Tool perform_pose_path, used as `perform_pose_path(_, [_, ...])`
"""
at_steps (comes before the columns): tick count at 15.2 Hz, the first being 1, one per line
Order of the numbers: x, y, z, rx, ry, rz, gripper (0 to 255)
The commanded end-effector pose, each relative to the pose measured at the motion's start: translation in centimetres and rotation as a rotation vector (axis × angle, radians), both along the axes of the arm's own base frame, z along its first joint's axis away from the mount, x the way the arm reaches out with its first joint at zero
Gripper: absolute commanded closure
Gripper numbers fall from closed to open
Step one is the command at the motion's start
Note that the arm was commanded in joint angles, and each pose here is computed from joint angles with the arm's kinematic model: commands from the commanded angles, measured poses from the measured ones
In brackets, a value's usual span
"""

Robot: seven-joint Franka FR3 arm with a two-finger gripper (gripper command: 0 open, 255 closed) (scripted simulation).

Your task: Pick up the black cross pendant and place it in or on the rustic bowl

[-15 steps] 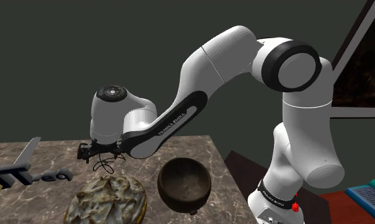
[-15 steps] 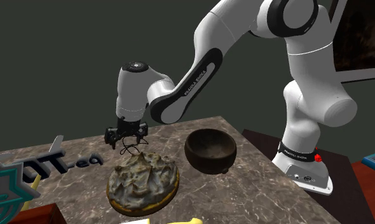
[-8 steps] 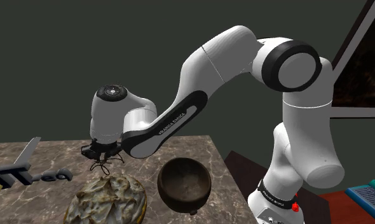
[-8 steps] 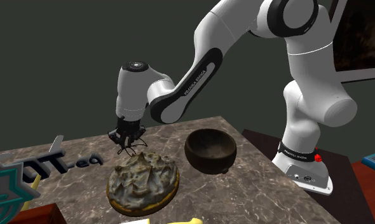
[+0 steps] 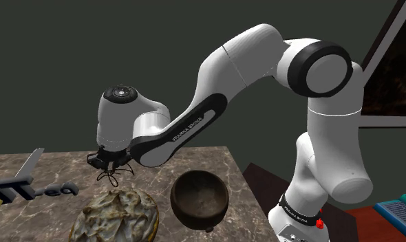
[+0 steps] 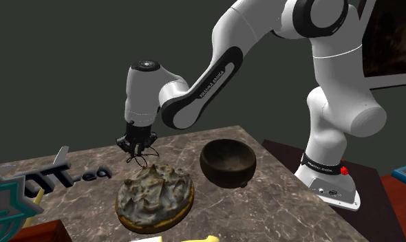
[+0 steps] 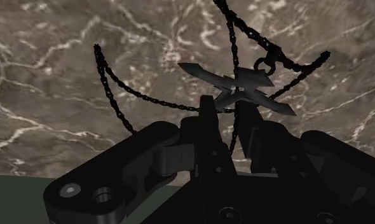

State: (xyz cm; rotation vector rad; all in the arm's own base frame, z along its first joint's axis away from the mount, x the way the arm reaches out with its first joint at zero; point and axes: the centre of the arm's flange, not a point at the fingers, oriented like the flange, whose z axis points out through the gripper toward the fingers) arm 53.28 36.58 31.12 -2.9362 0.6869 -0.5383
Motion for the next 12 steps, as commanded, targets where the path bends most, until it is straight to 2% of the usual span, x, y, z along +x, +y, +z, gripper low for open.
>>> perform_pose_path(1, [0.0,0.0,1.0,0.000,0.001,0.000,255])
perform_pose_path(12, [0.0,0.0,6.8,0.000,0.001,0.000,255])
